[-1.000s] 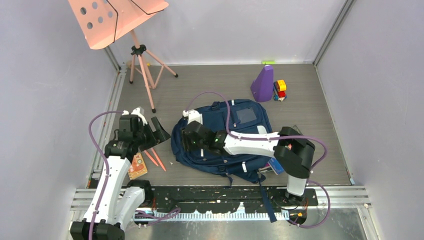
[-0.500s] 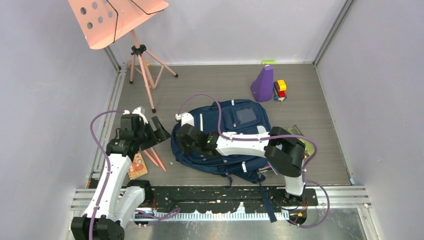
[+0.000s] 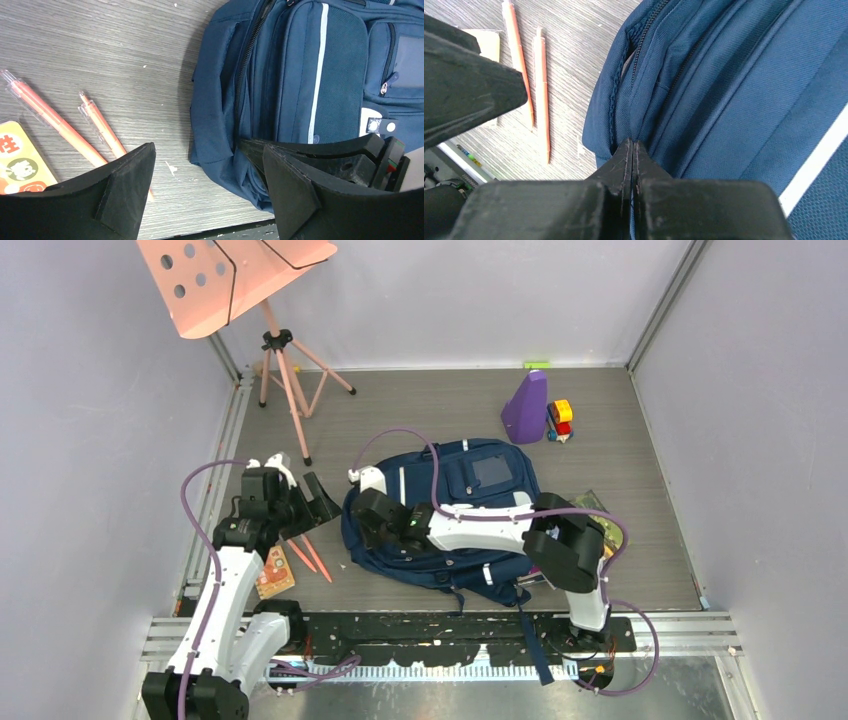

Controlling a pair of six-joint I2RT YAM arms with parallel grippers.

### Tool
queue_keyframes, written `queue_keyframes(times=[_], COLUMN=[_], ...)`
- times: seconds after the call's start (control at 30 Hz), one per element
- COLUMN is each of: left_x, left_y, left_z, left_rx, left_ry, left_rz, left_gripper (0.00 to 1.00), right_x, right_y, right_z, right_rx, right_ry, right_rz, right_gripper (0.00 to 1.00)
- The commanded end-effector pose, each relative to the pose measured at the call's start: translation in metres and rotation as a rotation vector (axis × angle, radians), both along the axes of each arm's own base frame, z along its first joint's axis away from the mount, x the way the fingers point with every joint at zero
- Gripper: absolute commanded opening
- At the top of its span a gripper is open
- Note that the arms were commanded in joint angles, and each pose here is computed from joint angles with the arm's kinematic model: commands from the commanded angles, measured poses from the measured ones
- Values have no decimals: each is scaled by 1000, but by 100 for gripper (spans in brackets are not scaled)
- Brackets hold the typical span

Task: Pack the student bag
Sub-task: Adjust the student bag at the center of the board.

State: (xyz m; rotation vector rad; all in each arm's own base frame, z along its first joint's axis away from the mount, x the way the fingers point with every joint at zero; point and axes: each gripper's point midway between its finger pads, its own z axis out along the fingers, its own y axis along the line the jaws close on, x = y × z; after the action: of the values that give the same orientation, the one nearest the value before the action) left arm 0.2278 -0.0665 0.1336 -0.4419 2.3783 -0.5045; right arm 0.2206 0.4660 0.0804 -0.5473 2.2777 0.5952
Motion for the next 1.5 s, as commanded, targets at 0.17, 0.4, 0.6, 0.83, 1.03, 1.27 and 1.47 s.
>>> queue_keyframes(times=[0.17, 0.4, 0.6, 0.83, 1.03, 1.27, 1.47], left_x=[15, 26, 39, 65, 92, 101, 88], left_y=[-20, -31, -30, -49, -71, -33, 35], left_z=[11, 2, -24, -41, -41, -24, 21], left_rx=[-65, -102, -19, -18, -45, 121, 151], left_ry=[-53, -52, 5, 21, -19, -59, -156], left_rz=[-88, -81, -68, -98, -126, -32, 171], left_gripper=[74, 75, 80, 85, 80, 0, 0], right_x=[18, 35, 44, 49, 54, 75, 104], right_y=[-25, -59, -88, -124, -154, -219, -257], right_z=[122, 140, 144, 172, 190, 212, 223], right_rx=[254, 271, 230, 157, 85, -47, -11], right_ry=[-127, -168, -217, -342, -426, -536, -535], right_rz=[-51, -134, -203, -242, -297, -476, -560], right_gripper=[1, 1, 1, 1, 1, 1, 1])
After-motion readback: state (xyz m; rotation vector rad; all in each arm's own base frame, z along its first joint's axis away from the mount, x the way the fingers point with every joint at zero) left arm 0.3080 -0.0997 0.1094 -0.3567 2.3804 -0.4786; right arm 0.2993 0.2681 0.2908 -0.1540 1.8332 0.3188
